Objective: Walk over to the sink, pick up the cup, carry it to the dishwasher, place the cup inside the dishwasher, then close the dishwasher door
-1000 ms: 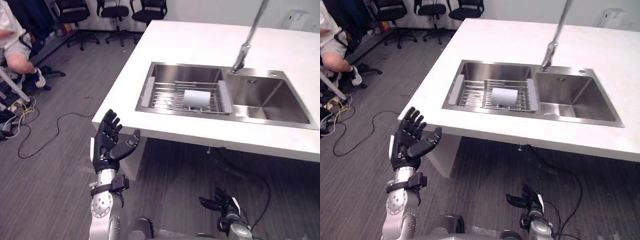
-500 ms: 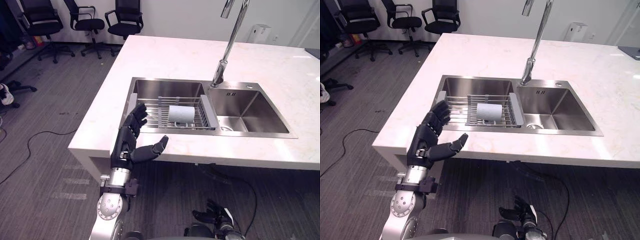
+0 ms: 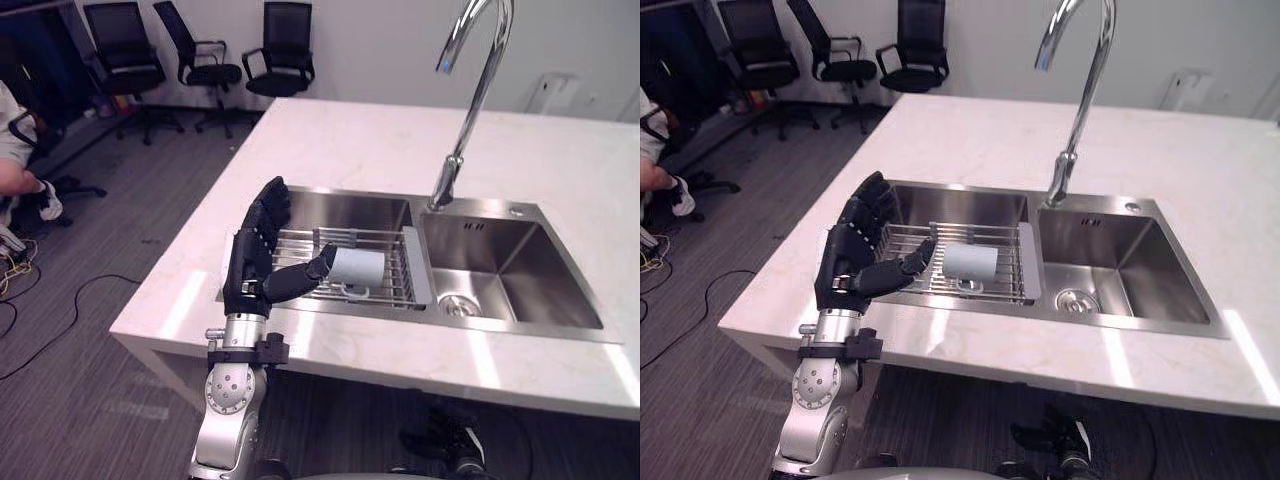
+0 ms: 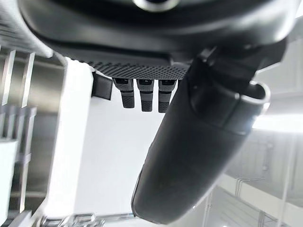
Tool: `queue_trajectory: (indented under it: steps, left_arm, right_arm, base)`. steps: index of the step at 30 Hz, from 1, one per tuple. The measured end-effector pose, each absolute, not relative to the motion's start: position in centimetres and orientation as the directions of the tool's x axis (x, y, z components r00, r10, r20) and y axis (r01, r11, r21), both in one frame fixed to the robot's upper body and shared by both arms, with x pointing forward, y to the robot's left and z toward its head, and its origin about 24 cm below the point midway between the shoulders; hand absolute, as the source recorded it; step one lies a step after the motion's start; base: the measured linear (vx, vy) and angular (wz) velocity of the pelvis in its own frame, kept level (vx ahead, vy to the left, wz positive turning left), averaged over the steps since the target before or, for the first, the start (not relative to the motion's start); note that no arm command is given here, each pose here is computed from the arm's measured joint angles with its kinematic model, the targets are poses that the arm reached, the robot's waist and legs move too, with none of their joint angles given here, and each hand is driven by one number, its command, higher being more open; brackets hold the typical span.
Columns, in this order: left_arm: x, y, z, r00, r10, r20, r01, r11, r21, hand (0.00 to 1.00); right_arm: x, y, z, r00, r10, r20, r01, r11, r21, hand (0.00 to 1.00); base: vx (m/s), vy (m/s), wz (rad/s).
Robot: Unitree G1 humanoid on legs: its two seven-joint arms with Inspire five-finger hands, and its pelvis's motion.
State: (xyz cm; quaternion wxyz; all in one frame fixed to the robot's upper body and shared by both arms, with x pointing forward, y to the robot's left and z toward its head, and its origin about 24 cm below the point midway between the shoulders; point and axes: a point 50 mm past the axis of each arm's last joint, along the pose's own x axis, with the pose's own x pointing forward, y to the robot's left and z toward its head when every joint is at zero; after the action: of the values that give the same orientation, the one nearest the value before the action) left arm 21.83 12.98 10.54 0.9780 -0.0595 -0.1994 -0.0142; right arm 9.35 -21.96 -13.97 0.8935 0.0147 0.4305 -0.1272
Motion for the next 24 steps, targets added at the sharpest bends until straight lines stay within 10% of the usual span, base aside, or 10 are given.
queue_trajectory:
  steps: [24]
  left_arm:
    - [26.4, 11.9, 5.6, 0.947, -0.297, 0.119, 0.213, 0.864, 0.456, 0.90]
  right_arm:
    - [7.9, -21.6, -15.4, 0.511, -0.160, -0.845, 0.217, 0.975, -0.054, 0.90]
  base:
    - [0.02, 0.036, -0.13]
